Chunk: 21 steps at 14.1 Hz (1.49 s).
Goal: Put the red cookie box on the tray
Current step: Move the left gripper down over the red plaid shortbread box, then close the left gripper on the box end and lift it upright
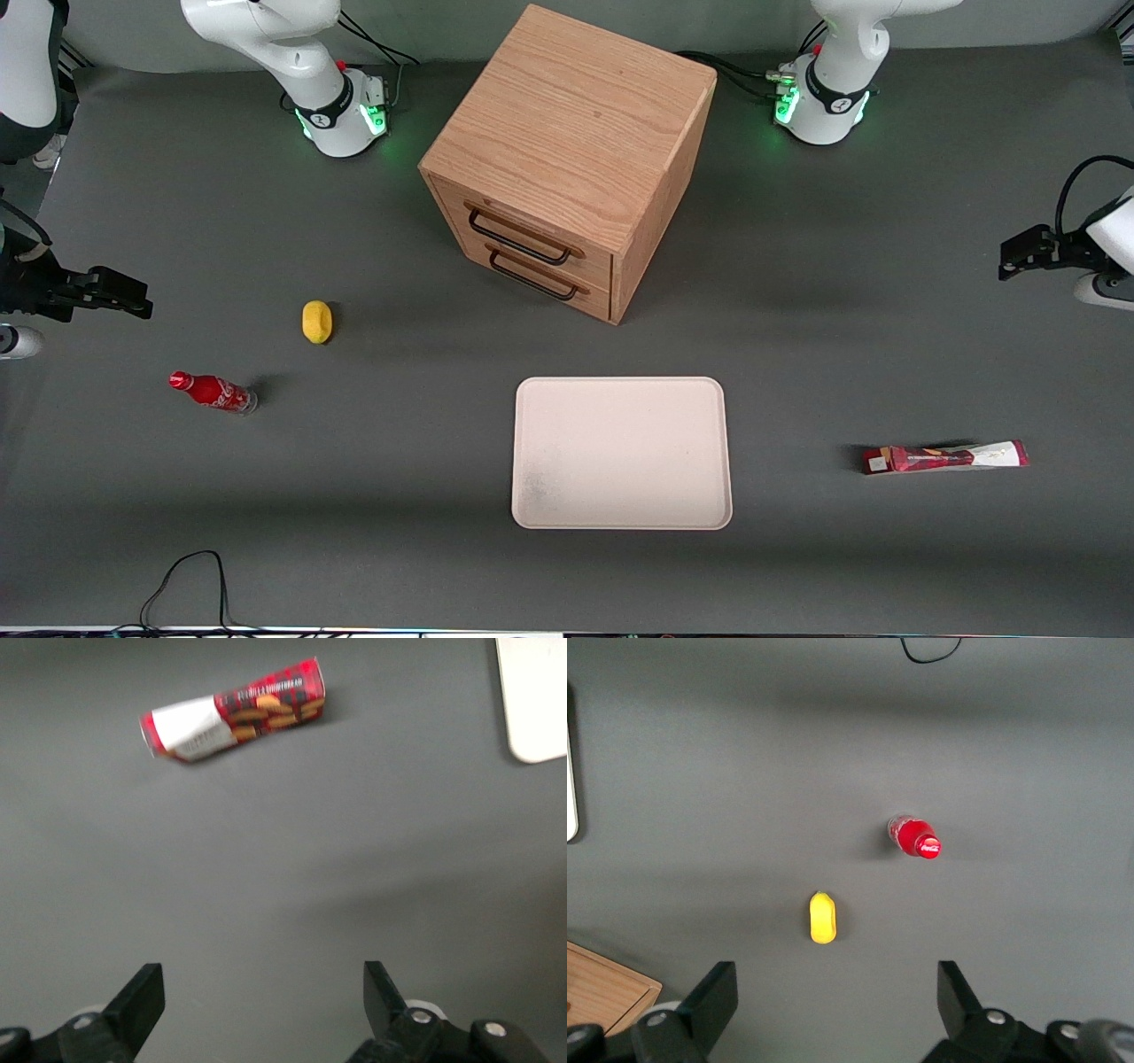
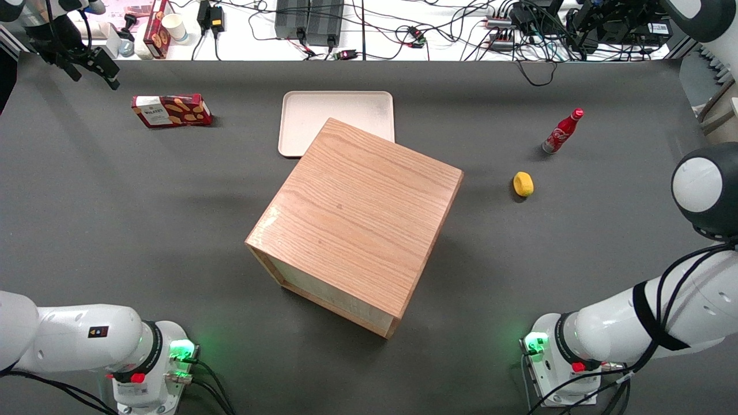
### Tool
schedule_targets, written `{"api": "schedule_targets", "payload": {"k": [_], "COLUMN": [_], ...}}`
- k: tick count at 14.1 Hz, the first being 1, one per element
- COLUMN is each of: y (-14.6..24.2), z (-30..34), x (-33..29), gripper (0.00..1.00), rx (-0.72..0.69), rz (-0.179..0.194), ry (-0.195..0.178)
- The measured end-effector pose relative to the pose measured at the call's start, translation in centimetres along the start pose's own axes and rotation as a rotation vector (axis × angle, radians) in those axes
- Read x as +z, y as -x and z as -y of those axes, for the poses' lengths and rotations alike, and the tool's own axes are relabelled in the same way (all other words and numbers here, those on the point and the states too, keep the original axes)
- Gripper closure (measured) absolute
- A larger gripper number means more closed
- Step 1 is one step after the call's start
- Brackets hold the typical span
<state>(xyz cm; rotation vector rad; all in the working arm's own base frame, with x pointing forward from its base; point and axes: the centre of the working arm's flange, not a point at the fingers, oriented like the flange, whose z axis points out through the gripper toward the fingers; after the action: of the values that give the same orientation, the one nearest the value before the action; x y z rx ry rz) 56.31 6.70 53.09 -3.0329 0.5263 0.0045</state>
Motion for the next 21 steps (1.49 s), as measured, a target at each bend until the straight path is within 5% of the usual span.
{"api": "schedule_targets", "payload": {"k": [4, 10, 17, 21], "y": [-2.9, -8.6, -13.7, -15.4], "z": [1.9, 4.8, 7.7, 7.1], "x": [3.0, 6.8, 15.1, 20.1], "gripper": [0.01, 0.02, 0.03, 0.03], "rx": [0.414, 0.842, 0.946, 0.951], "rz": [-0.035, -0.024, 0.002, -0.017], "ry": [-0.064, -0.06, 0.01, 0.043]}}
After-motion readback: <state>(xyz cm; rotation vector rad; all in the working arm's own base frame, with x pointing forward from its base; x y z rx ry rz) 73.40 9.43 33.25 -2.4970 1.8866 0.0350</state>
